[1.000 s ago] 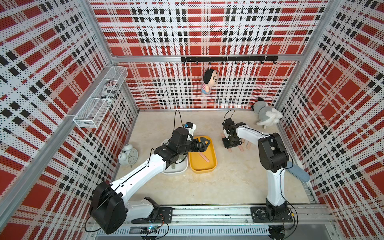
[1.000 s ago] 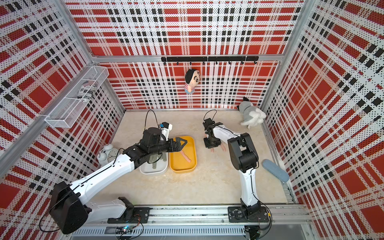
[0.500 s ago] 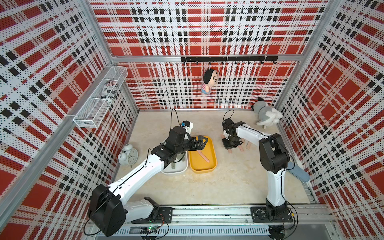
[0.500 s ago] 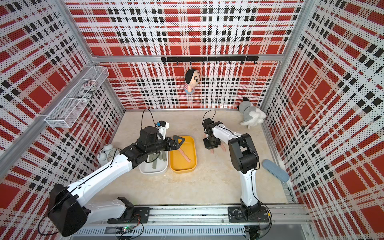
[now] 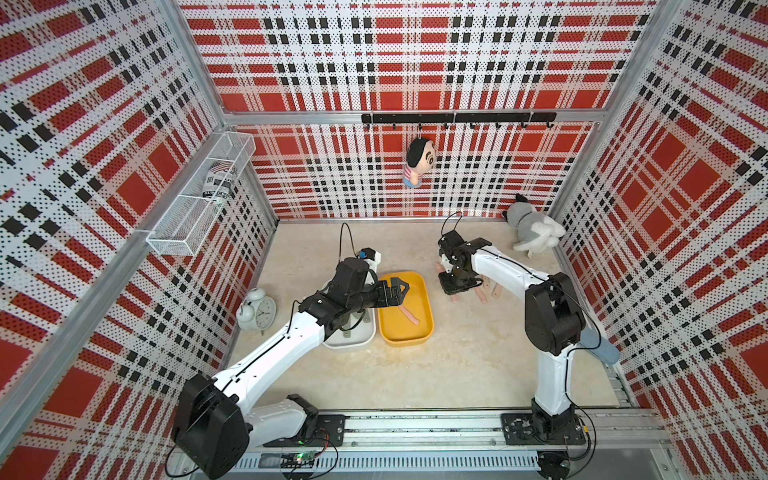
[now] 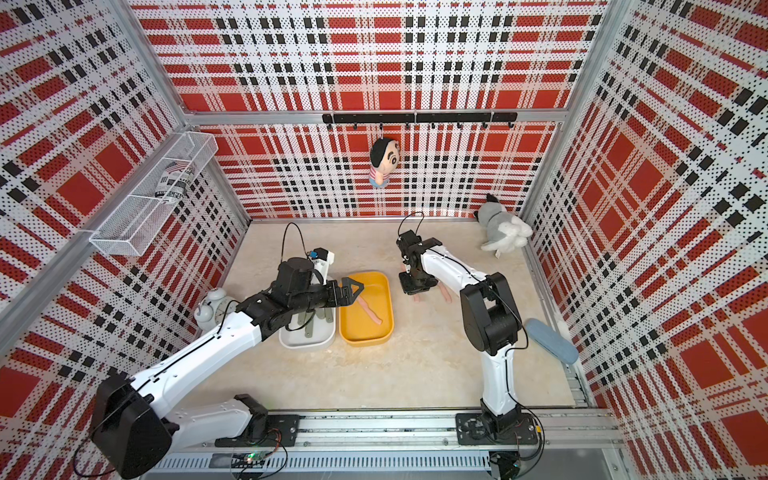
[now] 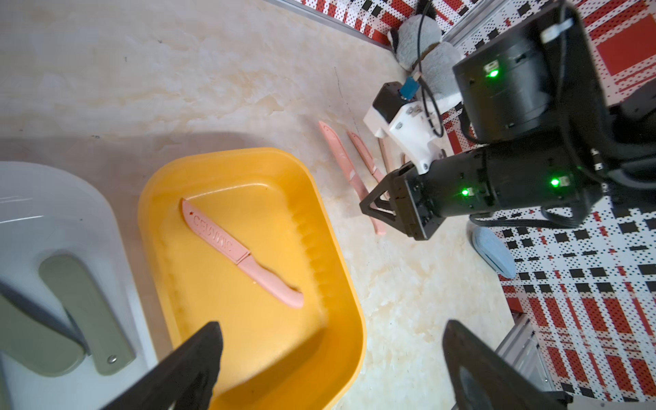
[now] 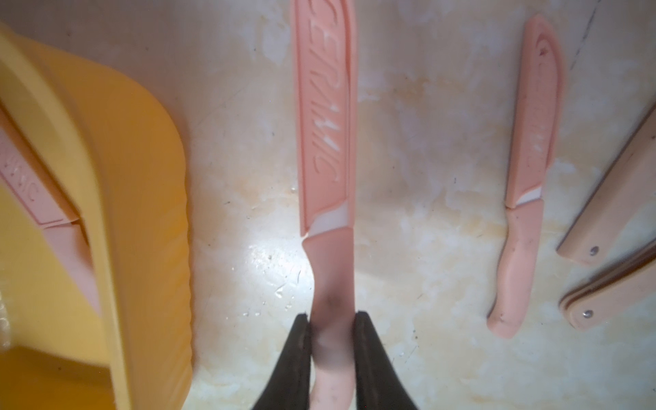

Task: Place the fruit knives into the storage box by color
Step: Pick up the fruit knife from the center of the board, then place the fruit knife in the storage box.

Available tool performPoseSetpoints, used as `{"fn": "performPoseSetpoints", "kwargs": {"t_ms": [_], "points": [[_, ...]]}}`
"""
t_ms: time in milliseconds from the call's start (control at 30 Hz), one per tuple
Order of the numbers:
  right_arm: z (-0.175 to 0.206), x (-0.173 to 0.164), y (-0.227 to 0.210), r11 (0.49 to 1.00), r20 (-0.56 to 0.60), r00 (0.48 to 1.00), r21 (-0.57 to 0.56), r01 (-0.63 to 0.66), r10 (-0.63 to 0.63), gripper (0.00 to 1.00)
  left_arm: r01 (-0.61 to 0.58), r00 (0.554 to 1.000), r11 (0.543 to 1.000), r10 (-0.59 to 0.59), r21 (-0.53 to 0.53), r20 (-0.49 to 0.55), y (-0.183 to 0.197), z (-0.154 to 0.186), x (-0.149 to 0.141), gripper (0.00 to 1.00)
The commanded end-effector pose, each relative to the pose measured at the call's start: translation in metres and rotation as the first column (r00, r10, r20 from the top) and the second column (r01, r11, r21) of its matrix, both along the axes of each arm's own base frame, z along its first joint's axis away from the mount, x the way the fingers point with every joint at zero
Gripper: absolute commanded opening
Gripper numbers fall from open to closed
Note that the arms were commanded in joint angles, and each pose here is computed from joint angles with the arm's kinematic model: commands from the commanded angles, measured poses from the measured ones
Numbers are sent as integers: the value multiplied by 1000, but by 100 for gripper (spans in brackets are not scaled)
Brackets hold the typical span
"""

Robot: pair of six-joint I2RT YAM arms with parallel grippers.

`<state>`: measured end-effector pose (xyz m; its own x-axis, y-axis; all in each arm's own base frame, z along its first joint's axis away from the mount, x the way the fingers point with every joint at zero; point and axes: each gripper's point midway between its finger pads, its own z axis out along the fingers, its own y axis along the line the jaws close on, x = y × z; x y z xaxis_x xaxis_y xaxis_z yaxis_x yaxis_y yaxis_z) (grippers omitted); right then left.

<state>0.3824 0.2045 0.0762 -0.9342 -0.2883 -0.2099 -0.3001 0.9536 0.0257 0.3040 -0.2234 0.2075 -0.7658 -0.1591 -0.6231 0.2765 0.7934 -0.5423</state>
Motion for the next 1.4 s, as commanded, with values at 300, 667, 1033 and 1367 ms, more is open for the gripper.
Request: {"fn": "performPoseSetpoints", "kwargs": {"t_ms": [300,667,1033,1367], "points": [[74,-14,43,995,112,993,79,-56,47,21,-33,999,997,34,72,-15,28,-8,-11,98],[90,-45,111,977,134,979,128,-168,151,21,-47,998,996,50,69,-37,39,-14,-26,98],[42,-69,148,964,43,975,149,-221,217,21,-63,996,996,67,65,-53,48,-22,-39,98],[-5,-67,132,976,-5,976,41,-216,216,21,-72,996,996,75,56,-57,49,-22,-41,98]]}}
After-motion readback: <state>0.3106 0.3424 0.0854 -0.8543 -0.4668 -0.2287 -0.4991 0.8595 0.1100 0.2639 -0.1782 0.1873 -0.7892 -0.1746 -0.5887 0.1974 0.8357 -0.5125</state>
